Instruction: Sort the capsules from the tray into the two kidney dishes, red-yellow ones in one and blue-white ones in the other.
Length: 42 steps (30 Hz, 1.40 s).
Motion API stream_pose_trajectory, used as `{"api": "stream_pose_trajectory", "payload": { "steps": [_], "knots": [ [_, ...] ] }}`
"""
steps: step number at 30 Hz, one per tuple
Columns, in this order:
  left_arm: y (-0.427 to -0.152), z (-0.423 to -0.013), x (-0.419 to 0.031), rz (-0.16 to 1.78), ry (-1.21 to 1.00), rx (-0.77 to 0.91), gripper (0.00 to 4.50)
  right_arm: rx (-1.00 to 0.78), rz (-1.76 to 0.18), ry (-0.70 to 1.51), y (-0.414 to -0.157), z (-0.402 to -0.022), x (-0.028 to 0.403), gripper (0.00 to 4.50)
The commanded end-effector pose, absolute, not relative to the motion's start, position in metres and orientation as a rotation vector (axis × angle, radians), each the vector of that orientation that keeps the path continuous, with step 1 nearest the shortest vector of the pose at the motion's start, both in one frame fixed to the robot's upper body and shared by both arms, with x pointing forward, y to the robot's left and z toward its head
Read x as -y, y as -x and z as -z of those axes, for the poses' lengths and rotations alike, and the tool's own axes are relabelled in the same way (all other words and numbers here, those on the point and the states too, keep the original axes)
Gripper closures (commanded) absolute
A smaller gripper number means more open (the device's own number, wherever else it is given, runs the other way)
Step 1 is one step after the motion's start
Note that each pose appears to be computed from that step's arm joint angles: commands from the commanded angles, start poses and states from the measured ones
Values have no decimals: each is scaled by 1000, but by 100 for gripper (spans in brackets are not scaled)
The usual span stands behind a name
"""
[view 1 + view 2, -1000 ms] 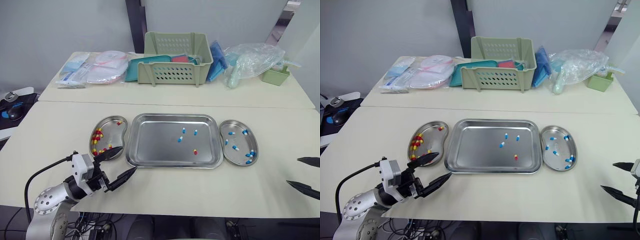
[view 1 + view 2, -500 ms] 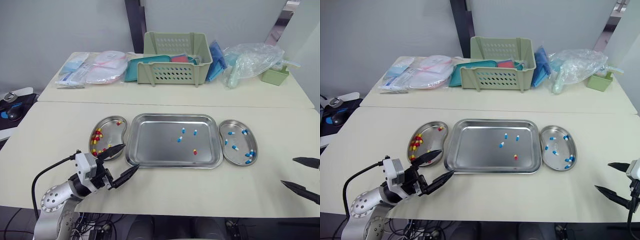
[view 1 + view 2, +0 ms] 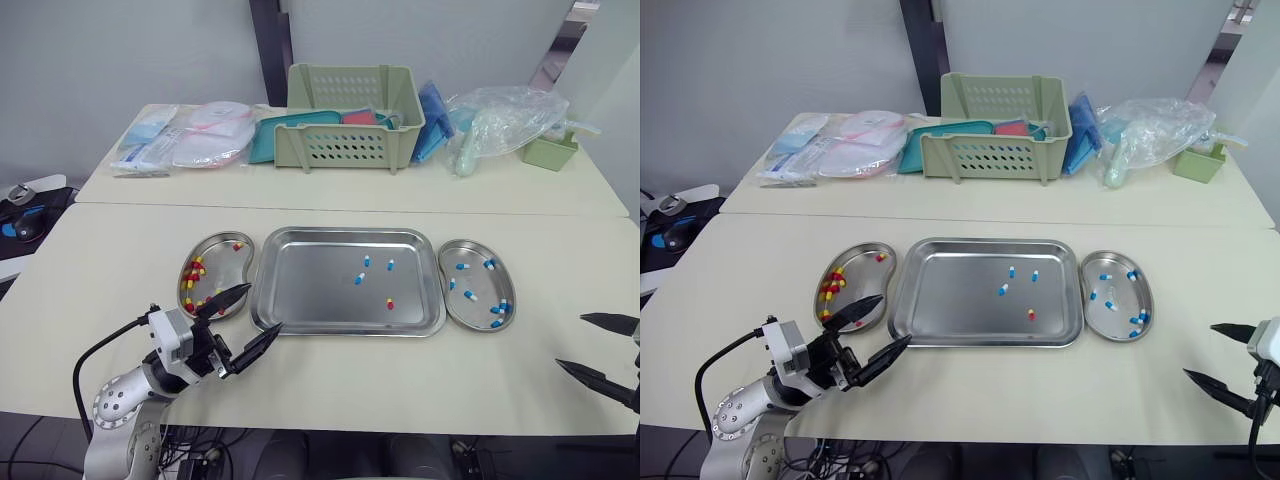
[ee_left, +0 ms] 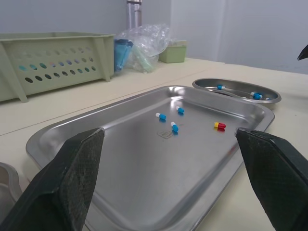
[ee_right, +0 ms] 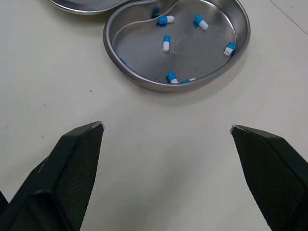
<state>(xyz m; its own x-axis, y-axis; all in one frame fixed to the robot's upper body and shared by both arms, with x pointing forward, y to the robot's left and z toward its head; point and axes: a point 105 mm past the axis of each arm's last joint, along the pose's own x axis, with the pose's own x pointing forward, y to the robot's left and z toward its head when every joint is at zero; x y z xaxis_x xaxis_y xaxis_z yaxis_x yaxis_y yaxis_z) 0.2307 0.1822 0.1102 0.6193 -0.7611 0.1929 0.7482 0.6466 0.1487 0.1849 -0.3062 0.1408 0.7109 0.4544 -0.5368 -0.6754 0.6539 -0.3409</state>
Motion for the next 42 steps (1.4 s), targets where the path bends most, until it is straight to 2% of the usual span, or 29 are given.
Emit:
{"api": "stream_pose_trajectory", "payload": {
  "steps": [1,10,16,21,26,33,42],
  "knots": [
    [-228,-115,-181,880,-55,279,0,-382,-643,573,-184,-153,305,4],
    [-229,-110,-180,911,-60,262,0,-318,-671,587,-192,-168,289,4],
    [-226,-104,-182,923,-57,236,0,-222,-820,559,-201,-186,231,4],
    [-226,-105,-181,932,-57,236,0,-175,-932,470,-208,-179,165,4],
    [-225,-107,-179,930,-54,244,0,-124,-956,419,-227,-169,127,4],
    [-223,-107,-179,925,-53,241,0,-112,-948,445,-258,-149,95,233],
    [-223,-110,-177,927,-58,252,0,-114,-861,445,-296,-135,54,233]
  ]
}}
